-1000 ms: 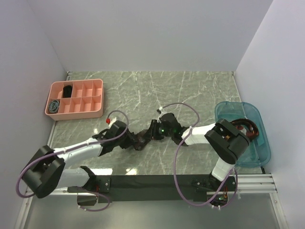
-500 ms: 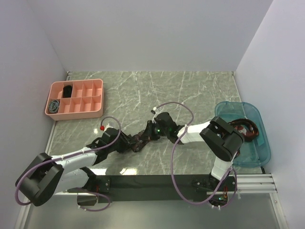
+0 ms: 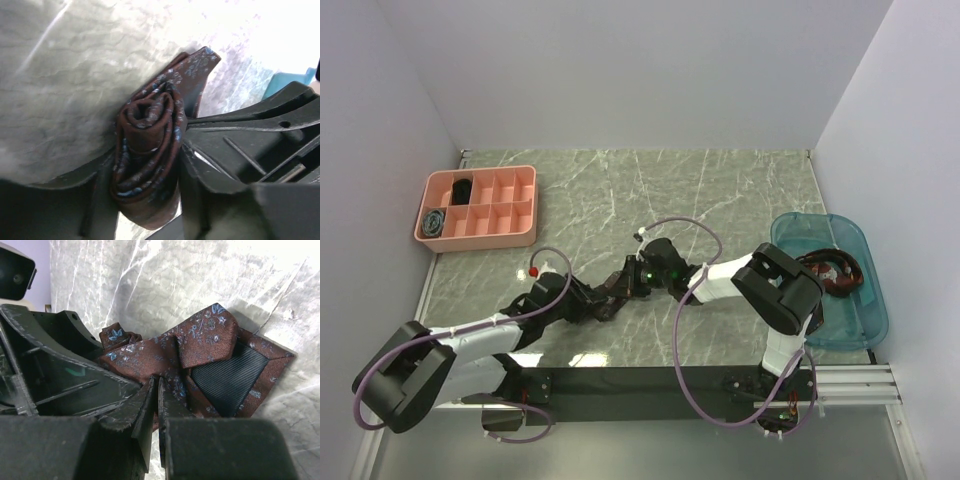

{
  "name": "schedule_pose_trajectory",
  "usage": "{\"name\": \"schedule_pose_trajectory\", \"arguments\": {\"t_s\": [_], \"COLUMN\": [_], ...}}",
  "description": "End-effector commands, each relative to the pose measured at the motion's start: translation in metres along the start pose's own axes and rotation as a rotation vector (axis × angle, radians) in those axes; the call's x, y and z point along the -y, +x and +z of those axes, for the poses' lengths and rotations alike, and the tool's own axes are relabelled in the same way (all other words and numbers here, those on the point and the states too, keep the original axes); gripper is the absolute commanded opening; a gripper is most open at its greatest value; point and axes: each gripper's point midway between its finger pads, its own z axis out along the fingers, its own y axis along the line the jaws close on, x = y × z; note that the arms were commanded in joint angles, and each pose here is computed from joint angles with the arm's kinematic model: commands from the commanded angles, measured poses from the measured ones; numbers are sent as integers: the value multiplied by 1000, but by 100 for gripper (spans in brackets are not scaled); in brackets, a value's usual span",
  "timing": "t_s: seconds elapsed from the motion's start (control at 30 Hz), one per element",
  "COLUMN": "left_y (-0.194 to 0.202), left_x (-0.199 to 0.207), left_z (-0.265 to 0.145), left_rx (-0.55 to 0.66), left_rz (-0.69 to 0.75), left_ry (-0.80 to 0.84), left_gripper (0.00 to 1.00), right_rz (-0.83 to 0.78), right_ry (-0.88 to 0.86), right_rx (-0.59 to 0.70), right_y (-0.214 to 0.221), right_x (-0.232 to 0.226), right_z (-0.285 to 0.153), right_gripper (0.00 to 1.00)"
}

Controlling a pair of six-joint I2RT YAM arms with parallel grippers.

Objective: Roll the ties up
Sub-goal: Roll the tie

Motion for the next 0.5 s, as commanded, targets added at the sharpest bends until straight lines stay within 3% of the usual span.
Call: {"name": "schedule_pose_trajectory", "arguments": {"t_s": [0.0,0.1,0.2,0.23,0.33,0.47], "left_y": [4,3,2,1,0,-4], "left_x": [-1,-1,0,0,0,-2], "left_z": [-4,-6,-6,-6,-6,-6], "left_rx": [-15,-5,0,1,2,1], "left_rz": [5,-4,3,7,16,37], "left_ry": [8,14,11,6,-27,-109], "left_gripper": [44,43,29,20,14,14], "right_rz": [-15,0,0,-4,-89,-279], "right_ry": [-4,-27,-34,-17,14,67], "right_rx": [-88,-86,-76,-73,-12,76], "right_y": [26,25,24,23,6,-16], "right_x": [-7,-14,-15,-12,-17,-21], "right_z": [3,2,3,2,-7,-27], "right_gripper": [12,11,11,12,21,33]}}
